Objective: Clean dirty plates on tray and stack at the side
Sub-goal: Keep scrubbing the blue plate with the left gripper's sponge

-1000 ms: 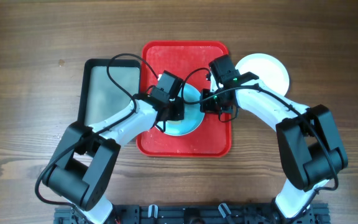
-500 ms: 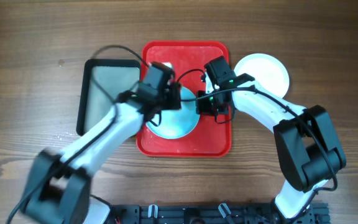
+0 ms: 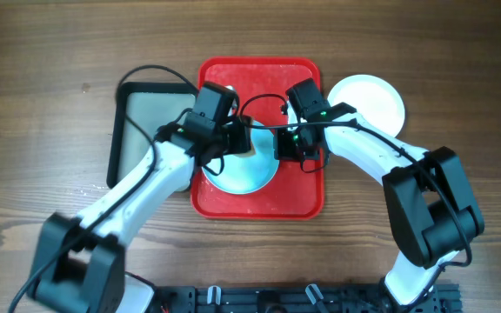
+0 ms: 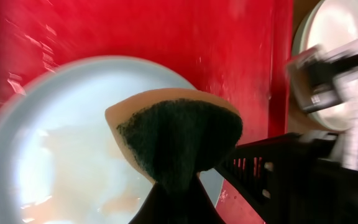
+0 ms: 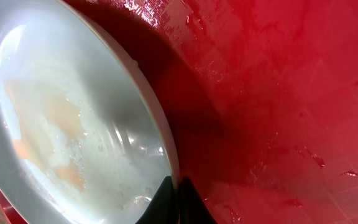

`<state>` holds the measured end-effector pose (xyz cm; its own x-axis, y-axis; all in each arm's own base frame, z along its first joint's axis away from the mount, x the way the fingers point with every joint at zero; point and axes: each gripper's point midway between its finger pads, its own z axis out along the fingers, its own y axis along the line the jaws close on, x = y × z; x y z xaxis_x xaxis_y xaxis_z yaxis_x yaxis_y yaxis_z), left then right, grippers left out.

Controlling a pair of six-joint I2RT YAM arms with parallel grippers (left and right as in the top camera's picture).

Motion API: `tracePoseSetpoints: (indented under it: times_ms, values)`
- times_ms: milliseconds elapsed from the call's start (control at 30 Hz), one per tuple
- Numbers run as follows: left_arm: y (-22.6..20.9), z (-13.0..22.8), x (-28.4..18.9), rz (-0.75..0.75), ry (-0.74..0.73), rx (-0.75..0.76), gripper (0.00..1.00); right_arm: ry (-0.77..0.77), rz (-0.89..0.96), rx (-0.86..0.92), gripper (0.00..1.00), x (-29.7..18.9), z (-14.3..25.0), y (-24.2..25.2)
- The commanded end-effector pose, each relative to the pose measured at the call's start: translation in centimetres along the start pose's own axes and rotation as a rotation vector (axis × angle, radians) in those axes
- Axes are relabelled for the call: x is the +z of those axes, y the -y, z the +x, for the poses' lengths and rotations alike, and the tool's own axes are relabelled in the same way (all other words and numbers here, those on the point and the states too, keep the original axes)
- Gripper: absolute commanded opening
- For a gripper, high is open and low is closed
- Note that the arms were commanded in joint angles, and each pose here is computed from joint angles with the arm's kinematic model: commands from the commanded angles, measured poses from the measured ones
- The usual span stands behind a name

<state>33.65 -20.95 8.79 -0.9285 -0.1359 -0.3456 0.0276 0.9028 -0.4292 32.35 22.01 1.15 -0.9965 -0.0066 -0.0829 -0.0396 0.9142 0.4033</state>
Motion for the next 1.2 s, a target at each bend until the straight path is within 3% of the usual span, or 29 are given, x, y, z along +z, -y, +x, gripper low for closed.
tracePoseSetpoints:
  times_ms: [0, 267, 633, 933, 1167]
  values:
    - [1.5, 2.1, 2.5, 0.117, -0.133, -0.028, 0.04, -0.026, -0.010, 0.008, 0.04, 0.7, 0.5, 0.1]
    - [1.9, 3.7, 5.1, 0.182, -0.222, -0.043, 0.04, -0.026, -0.010, 0.008, 0.04, 0.7, 0.5, 0.1]
    - [1.1, 5.1, 6.7, 0.161, -0.276, -0.057, 0.04, -0.026, -0.010, 0.008, 0.04, 0.7, 0.5, 0.1]
    - [-1.8, 5.4, 7.0, 0.027, -0.271, -0.042, 0.04, -0.026, -0.010, 0.008, 0.04, 0.7, 0.5, 0.1]
    - [-3.4, 3.7, 6.0, 0.015, -0.235, -0.064, 0.04, -0.026, -0.010, 0.008, 0.04, 0.7, 0.5, 0.1]
